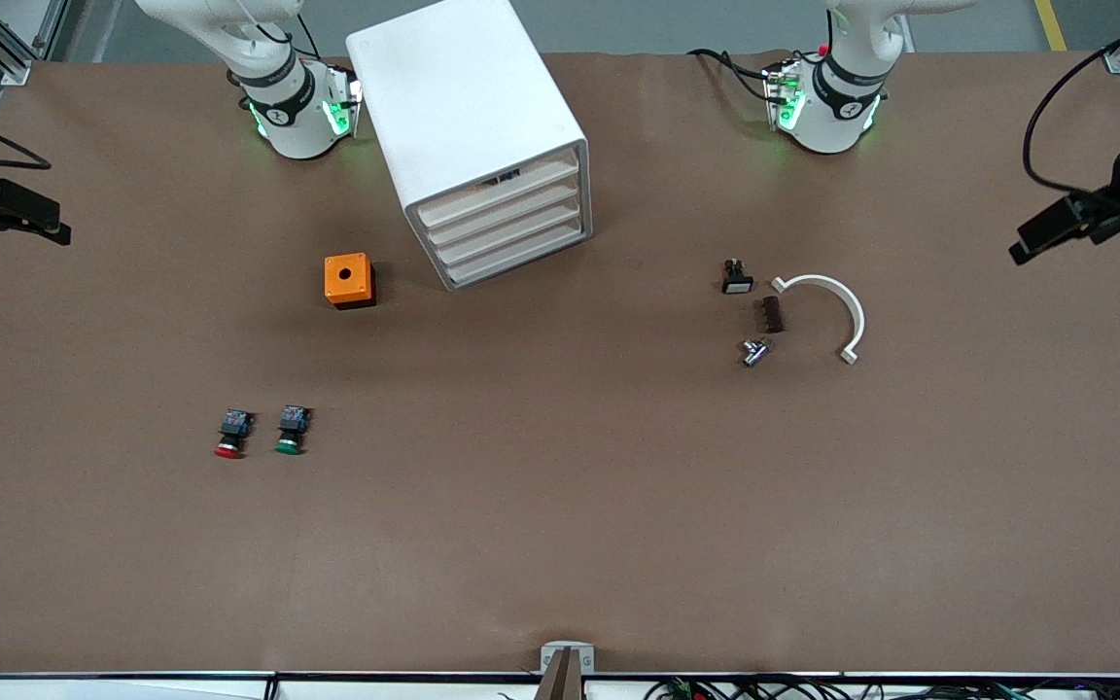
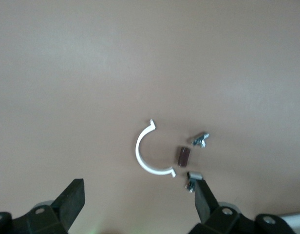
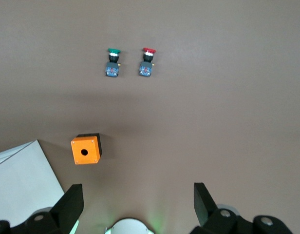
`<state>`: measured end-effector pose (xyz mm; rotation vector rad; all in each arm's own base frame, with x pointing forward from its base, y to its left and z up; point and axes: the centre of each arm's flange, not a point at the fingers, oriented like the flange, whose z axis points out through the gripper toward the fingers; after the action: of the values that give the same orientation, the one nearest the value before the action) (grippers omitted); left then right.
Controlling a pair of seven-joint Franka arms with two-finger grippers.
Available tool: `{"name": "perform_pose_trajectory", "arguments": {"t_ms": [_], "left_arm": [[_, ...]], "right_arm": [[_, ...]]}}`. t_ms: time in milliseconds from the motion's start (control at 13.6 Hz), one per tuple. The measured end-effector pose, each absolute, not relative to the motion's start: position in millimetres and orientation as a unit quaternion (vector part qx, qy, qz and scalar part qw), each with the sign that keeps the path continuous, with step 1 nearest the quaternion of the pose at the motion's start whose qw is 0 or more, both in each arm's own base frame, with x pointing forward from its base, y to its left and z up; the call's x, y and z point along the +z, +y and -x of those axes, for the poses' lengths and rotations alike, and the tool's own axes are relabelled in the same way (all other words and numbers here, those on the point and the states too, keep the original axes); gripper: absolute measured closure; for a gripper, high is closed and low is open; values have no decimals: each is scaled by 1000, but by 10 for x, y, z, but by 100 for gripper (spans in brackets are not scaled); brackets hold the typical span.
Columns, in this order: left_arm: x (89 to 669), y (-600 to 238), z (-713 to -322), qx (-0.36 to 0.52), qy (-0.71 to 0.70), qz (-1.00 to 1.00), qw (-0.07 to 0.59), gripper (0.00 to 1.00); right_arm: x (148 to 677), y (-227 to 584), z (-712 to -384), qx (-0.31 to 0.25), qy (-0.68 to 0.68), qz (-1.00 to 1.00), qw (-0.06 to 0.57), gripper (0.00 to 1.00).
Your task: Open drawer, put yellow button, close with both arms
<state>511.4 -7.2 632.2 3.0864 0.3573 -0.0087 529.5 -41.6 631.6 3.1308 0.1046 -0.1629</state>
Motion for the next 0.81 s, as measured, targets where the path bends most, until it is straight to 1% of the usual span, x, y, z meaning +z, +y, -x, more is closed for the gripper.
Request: {"name": "perform_pose_trajectory", "arguments": {"t_ms": [220,440,807], "left_arm": [[6427,-334,-4875,-7,88,-996,12,0],[6442,-617,-4783,-6,61,-998,7,0],[6480,-604,-4759,-9,62,-998,6,0]], "right_arm": [[6384,-416,-5097,-32,34,-999,1,0],[6406,-417,-5099,-21,34,-999,2,0],[6431,-415,-5130,-6,34,-999,2,0]]}}
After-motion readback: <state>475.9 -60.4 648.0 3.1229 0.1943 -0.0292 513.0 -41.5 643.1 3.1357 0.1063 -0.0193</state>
